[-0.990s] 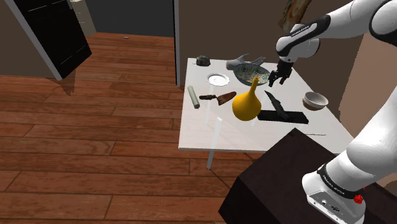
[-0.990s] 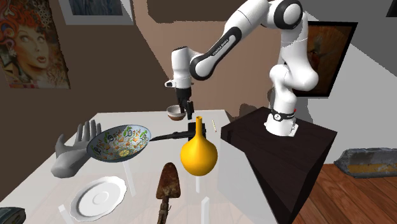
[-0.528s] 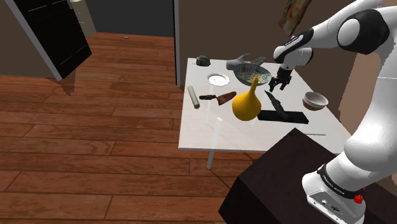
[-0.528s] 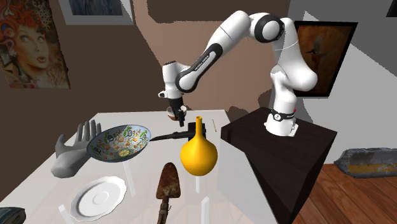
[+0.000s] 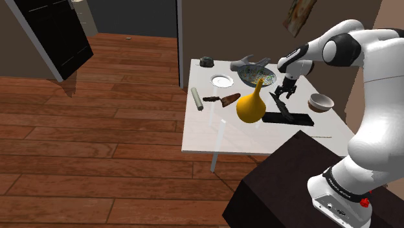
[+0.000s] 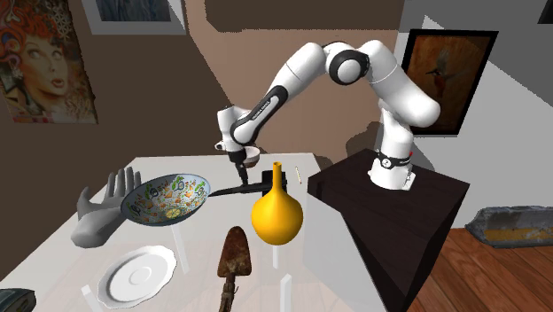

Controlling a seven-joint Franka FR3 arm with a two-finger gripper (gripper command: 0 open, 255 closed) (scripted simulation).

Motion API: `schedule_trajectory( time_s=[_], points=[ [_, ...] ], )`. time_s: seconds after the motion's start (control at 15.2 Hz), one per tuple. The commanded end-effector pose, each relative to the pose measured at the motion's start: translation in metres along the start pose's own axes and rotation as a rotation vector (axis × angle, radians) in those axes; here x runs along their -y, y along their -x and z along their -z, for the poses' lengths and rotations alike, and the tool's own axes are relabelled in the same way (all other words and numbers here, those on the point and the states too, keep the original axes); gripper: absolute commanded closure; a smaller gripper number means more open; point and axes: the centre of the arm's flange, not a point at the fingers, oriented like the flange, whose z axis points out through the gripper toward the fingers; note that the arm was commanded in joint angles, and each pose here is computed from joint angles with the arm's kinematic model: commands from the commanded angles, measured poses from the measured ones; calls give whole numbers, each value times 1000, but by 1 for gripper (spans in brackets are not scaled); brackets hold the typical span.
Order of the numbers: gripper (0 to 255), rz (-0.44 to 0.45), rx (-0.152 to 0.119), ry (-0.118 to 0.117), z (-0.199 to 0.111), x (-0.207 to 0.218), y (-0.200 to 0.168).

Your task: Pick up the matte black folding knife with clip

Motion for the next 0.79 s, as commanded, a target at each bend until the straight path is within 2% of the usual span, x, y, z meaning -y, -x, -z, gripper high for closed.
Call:
schedule_trajectory(
  time_s=[0.0, 0.4, 0.59, 0.66, 0.73],
  points=[
    [0, -10, 5, -3, -16, -10, -6],
    [0, -10, 5, -3, -48, -11, -11],
    [0, -10, 5, -3, -51, -11, -11],
    [255, -10, 5, -3, -51, -11, -11],
    [255, -10, 5, -3, -51, -11, -11]
  ],
)
